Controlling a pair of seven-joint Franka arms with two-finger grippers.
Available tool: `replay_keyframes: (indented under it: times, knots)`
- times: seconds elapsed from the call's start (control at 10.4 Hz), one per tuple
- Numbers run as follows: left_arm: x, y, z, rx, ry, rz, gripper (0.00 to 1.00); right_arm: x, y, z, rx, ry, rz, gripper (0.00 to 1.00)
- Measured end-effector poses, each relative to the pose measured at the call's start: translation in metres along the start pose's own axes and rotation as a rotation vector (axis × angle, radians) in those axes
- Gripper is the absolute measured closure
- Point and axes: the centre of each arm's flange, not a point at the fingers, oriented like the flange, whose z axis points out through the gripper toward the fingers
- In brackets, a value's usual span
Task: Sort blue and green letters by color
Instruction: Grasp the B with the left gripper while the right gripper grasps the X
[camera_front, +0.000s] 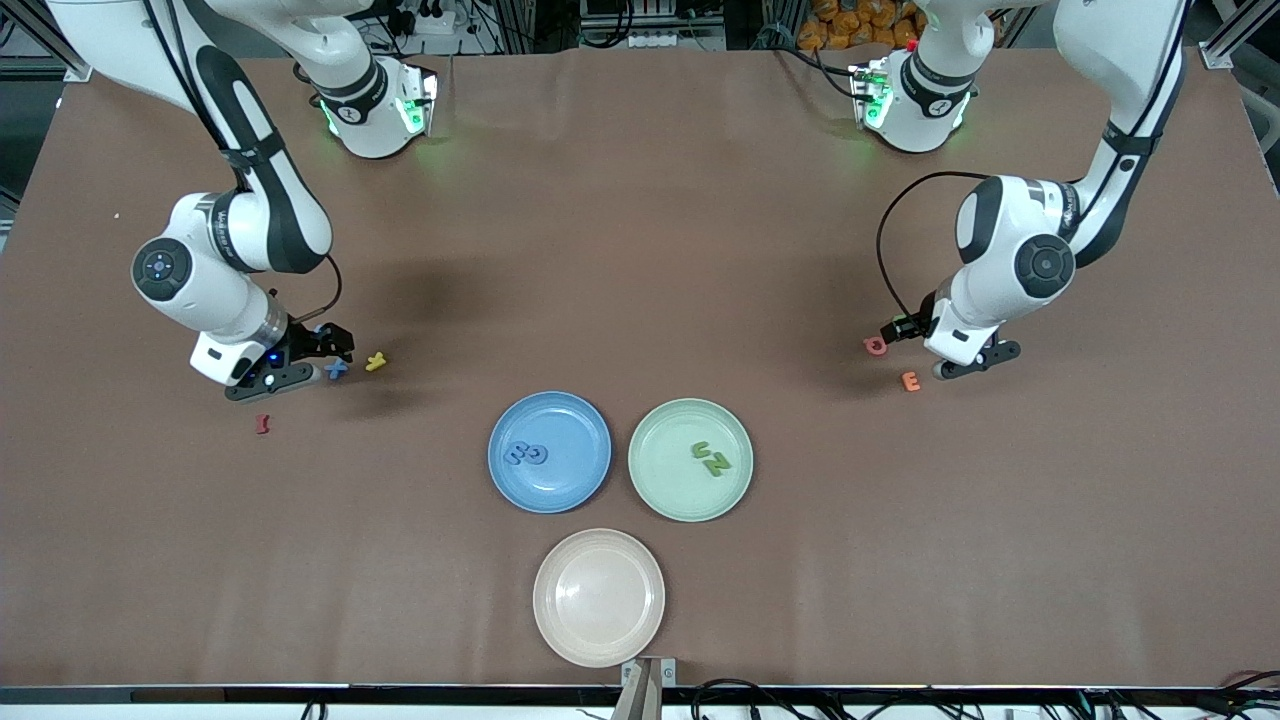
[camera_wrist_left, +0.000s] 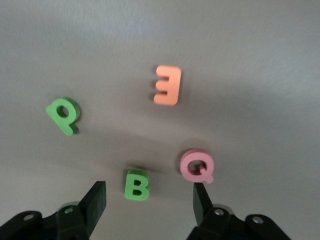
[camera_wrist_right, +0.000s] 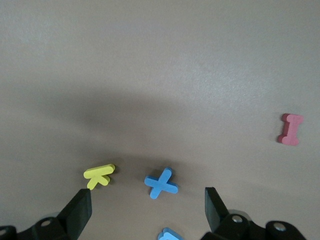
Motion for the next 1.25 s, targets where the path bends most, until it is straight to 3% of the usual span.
replay_keyframes:
  times: [0.58, 0.77, 1.25]
  knots:
    - [-0.015, -0.008, 0.018, 0.040, -0.005, 0.043, 0.26, -0.025, 0.001, 0.022, -0.018, 0.044, -0.016, 0.00]
    - [-0.015, -0.006, 0.017, 0.038, 0.002, 0.047, 0.34, -0.031, 0.002, 0.027, -0.018, 0.042, -0.035, 0.00]
    - [-0.023, -0.007, 0.024, 0.050, 0.028, 0.086, 0.35, -0.035, 0.000, 0.051, -0.019, 0.037, -0.095, 0.00]
